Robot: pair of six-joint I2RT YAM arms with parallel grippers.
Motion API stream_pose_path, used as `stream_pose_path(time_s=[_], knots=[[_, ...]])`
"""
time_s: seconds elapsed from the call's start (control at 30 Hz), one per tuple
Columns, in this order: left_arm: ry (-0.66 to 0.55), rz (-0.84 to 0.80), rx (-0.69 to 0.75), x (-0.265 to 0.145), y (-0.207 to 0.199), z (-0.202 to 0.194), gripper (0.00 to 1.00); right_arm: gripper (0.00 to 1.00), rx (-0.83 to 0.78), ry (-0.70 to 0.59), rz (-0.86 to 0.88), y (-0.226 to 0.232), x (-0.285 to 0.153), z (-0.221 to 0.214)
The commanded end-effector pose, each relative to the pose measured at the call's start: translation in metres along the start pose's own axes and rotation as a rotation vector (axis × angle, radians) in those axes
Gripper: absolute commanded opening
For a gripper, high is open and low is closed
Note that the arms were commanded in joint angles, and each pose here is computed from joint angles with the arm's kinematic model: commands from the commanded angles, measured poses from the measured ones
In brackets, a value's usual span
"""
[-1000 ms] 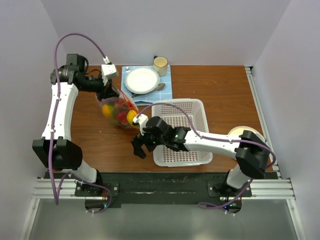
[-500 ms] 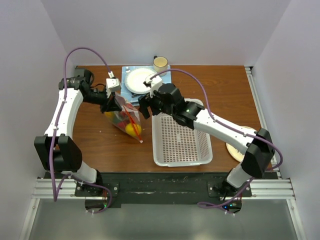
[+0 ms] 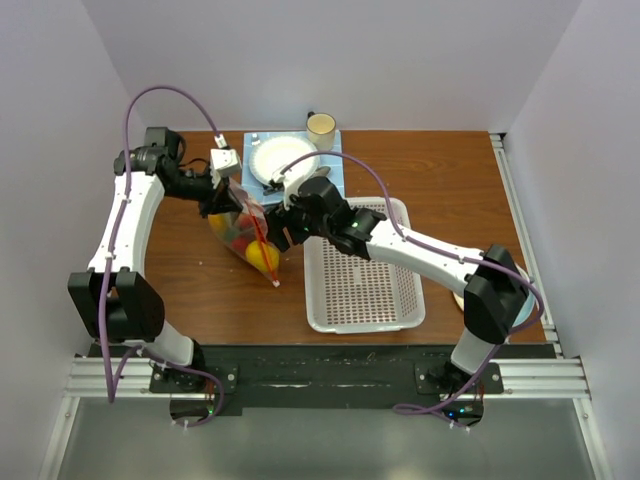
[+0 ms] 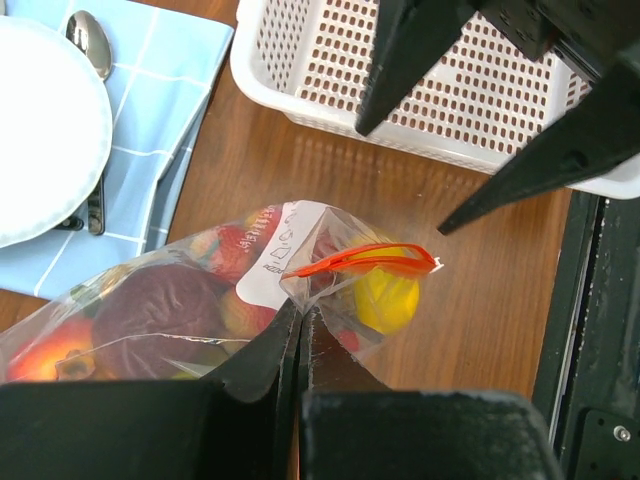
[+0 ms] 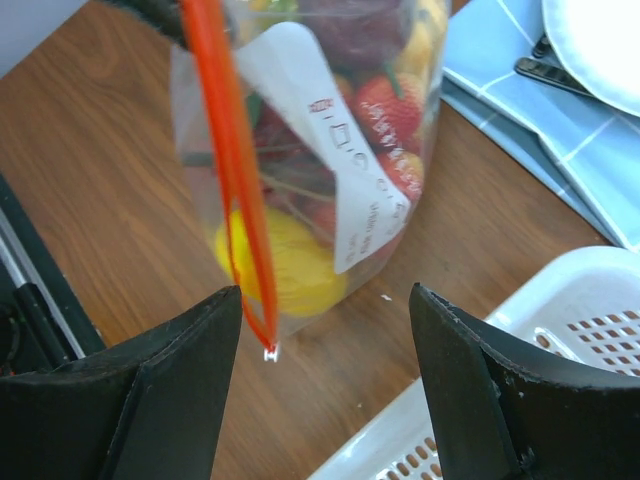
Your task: Open the zip-top bag and remove the fake food
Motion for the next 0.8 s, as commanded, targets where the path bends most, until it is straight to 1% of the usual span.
stream_pose_path(time_s=[0.0,0.27,0.33,0.4,0.5,0.53,0.57,0.6,0.63,0.67,0.7,0.73,0.77], knots=[[-0.052,-0.001,0.036,-0.003,0.003,0.018,0.0,0.71,0.011,-0.041,0.04,0.014,0.004,0.008],[-0.045,-0.006,0.04,-0.002,0.0,0.019,0.0,0.69,0.03,-0.03,-0.024,0.005,0.025,0.001],[-0.045,-0.003,0.042,-0.003,0.0,0.02,0.0,0.68,0.034,-0.027,-0.074,-0.002,0.029,0.0],[-0.046,-0.002,0.045,-0.004,-0.001,0.022,0.0,0.64,0.035,-0.02,-0.086,-0.005,0.034,-0.003],[-0.042,0.002,0.056,-0.007,-0.002,0.025,0.01,0.55,0.024,-0.022,-0.11,-0.008,0.038,-0.003],[-0.038,0.002,0.052,-0.007,-0.001,0.024,0.03,0.46,0.015,-0.026,-0.11,-0.008,0.039,-0.001],[-0.035,0.004,0.052,-0.007,-0.001,0.024,0.17,0.4,0.013,-0.036,-0.112,-0.01,0.04,0.004],[-0.035,0.006,0.053,-0.008,-0.002,0.025,0.27,0.32,0.009,-0.034,-0.111,-0.009,0.042,0.004],[-0.038,0.007,0.051,-0.009,-0.002,0.026,0.37,0.18,0.008,-0.039,-0.107,-0.009,0.043,0.007],[-0.04,0.005,0.045,-0.009,-0.003,0.026,0.5,0.12,0.008,-0.061,-0.097,-0.009,0.042,0.017],[-0.043,0.003,0.048,-0.01,-0.004,0.028,0.52,0.07,0.006,-0.071,-0.093,-0.008,0.042,0.022],[-0.05,0.006,0.041,-0.011,-0.007,0.03,0.59,0.0,0.01,-0.067,-0.082,-0.006,0.044,0.024],[-0.059,0.019,0.049,-0.012,-0.006,0.032,0.64,0.0,0.015,-0.085,-0.072,-0.005,0.043,0.032]])
Point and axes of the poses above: each gripper's point midway between its finger pads, its own x axis out along the fingers, its own y axis along the line the jaws close on, z = x × y, the point moved 3 cm from there along -x, back along the fingers, and after that the axes turned 14 degrees about -x, right-handed, at the moved point
